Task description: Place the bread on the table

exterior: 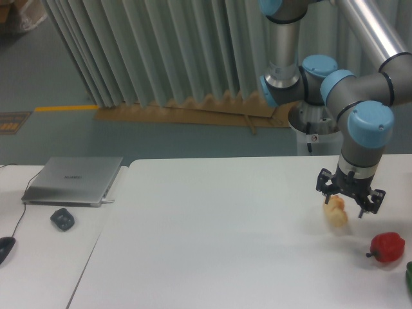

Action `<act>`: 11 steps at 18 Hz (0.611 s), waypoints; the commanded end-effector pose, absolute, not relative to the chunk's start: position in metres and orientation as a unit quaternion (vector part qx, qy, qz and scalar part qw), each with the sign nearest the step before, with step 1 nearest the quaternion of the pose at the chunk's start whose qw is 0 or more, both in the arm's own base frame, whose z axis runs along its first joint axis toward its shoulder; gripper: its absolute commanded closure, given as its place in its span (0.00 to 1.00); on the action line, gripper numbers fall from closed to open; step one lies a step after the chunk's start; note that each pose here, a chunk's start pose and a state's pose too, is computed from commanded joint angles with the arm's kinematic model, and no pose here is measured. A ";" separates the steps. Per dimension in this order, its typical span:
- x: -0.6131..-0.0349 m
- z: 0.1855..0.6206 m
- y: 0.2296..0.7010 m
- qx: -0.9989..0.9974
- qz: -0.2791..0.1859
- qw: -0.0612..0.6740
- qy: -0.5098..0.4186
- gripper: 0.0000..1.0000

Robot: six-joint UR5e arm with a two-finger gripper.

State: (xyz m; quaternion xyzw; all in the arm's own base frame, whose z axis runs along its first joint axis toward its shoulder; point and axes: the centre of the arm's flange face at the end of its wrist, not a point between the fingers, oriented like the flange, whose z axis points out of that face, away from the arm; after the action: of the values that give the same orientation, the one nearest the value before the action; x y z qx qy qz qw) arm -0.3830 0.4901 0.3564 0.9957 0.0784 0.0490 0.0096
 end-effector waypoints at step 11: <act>-0.414 0.372 0.483 0.999 -0.002 0.003 0.032 0.00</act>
State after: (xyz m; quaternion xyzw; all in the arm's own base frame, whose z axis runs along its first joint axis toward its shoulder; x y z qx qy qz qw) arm -0.4143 0.4830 0.3719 0.9995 0.0322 -0.0024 0.0030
